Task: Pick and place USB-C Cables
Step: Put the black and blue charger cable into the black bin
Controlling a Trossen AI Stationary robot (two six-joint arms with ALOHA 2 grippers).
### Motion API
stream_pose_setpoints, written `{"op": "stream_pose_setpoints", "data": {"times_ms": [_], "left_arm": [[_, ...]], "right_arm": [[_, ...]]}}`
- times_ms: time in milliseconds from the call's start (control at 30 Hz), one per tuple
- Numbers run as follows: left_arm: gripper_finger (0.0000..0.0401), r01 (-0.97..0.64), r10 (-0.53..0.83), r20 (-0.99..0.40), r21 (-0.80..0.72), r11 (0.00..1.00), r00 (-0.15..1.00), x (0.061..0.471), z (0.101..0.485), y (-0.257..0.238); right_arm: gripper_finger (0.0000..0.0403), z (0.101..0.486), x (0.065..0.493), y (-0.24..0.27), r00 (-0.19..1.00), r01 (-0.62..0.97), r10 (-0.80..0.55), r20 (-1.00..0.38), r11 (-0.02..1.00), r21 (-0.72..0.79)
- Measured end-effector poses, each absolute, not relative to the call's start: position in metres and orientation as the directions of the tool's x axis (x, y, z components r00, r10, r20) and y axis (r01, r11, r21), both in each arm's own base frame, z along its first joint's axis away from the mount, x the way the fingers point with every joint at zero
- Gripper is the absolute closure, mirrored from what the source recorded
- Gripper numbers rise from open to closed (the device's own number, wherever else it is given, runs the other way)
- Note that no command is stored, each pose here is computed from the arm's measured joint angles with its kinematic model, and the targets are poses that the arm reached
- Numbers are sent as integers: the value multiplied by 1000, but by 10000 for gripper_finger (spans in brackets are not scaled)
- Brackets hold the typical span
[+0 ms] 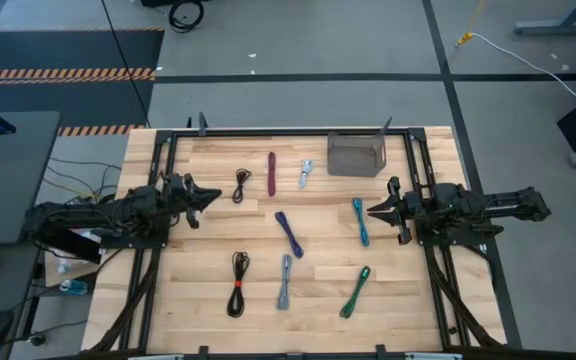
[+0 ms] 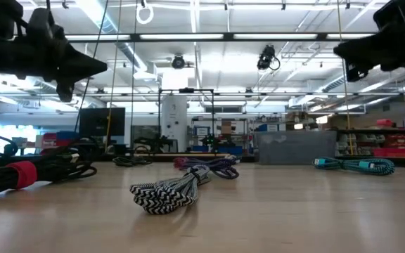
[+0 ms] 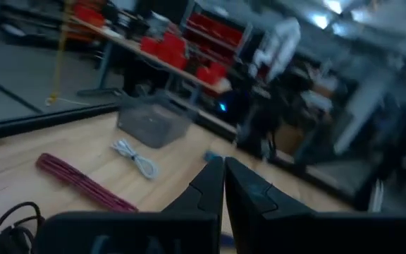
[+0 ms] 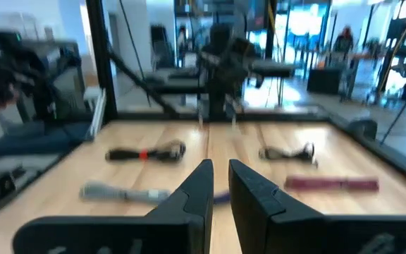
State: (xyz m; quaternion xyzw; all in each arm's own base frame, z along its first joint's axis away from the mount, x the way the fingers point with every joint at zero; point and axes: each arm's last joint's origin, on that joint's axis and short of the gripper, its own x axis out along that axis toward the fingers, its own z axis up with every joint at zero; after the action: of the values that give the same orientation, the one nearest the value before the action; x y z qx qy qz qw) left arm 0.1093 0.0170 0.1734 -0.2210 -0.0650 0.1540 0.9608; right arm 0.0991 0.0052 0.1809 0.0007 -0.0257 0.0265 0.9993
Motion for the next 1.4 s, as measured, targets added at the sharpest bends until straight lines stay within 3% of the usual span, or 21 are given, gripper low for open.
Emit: {"op": "stream_pose_setpoints", "data": {"times_ms": [167,367,500,833,933,1100,1400], "left_arm": [[381,-257,374,147,-501,826,916,108,183,18],[381,-234,387,212,-515,825,897,106,189,19],[381,-234,387,213,-515,825,897,106,189,19],[381,-213,387,232,-540,814,892,106,191,19],[381,-213,387,232,-540,814,892,106,191,19],[381,-213,387,231,-540,814,892,106,191,19],[381,-214,387,231,-539,815,893,106,191,19]], "right_arm": [[350,208,94,4,944,-39,19,329,998,56],[350,236,78,5,779,-214,58,624,960,179],[350,240,75,4,749,-264,57,660,939,219],[352,242,73,-1,725,-193,-115,679,913,360],[347,238,79,-2,794,-143,-171,583,880,453],[324,240,86,-6,929,118,-299,218,798,591],[272,289,88,-6,923,385,-303,-239,769,510]]}}
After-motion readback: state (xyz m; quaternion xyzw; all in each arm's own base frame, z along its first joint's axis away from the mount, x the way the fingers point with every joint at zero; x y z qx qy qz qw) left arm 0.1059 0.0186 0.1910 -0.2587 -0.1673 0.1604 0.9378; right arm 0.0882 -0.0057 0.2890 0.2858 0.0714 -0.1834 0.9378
